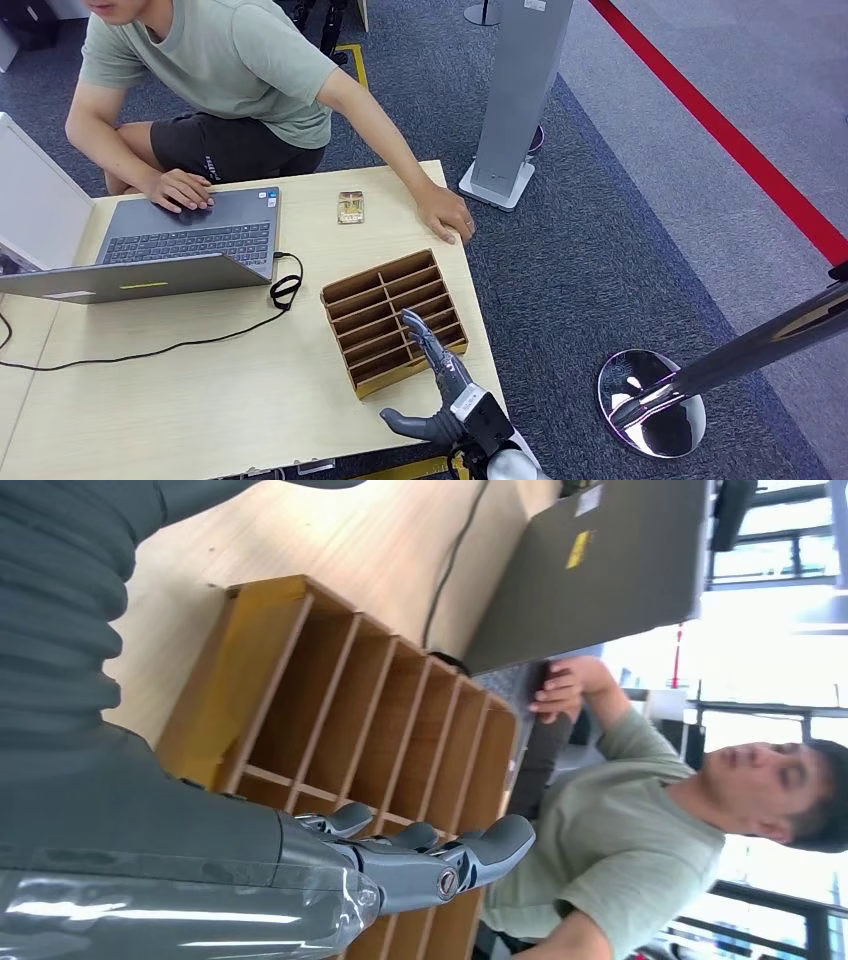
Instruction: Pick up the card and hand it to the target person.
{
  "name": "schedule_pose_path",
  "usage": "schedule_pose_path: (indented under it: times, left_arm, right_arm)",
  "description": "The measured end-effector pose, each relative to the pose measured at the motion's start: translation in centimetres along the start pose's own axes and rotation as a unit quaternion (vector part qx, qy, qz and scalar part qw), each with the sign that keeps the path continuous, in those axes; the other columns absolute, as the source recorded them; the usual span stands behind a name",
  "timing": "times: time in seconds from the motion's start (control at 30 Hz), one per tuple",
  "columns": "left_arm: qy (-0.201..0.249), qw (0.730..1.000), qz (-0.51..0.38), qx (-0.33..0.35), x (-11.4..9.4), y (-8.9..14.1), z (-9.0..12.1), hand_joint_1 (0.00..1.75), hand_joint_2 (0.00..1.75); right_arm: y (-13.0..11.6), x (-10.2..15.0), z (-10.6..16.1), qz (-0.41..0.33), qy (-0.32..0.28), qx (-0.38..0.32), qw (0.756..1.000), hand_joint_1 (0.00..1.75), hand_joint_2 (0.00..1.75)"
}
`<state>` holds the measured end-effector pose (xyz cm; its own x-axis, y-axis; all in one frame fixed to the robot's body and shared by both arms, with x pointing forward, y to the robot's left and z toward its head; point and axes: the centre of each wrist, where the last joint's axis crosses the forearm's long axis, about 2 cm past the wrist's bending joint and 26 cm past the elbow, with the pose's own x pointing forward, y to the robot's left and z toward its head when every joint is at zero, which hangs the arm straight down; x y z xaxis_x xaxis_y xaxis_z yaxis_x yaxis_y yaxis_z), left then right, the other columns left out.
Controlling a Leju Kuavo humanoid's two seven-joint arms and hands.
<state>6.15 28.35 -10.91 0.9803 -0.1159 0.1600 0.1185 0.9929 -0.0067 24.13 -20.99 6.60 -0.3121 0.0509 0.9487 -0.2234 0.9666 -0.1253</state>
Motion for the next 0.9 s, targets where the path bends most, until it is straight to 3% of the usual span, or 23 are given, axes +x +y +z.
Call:
schedule_pose_path:
  times: [0.3,0.9]
  left_arm:
    - [0.0,1.0,0.002,-0.001,0.0,0.0,0.0,0.0,0.0]
    - [-0.001,1.0,0.002,-0.002,0.0,-0.1,0.0,0.0,0.0]
  right_arm:
    - [0.1,1.3,-0.7,-0.008,-0.024,0.0,1.0,0.0,1.75]
    - [0.1,1.5,-0.6,0.007,0.003,-0.007,1.0,0.0,1.75]
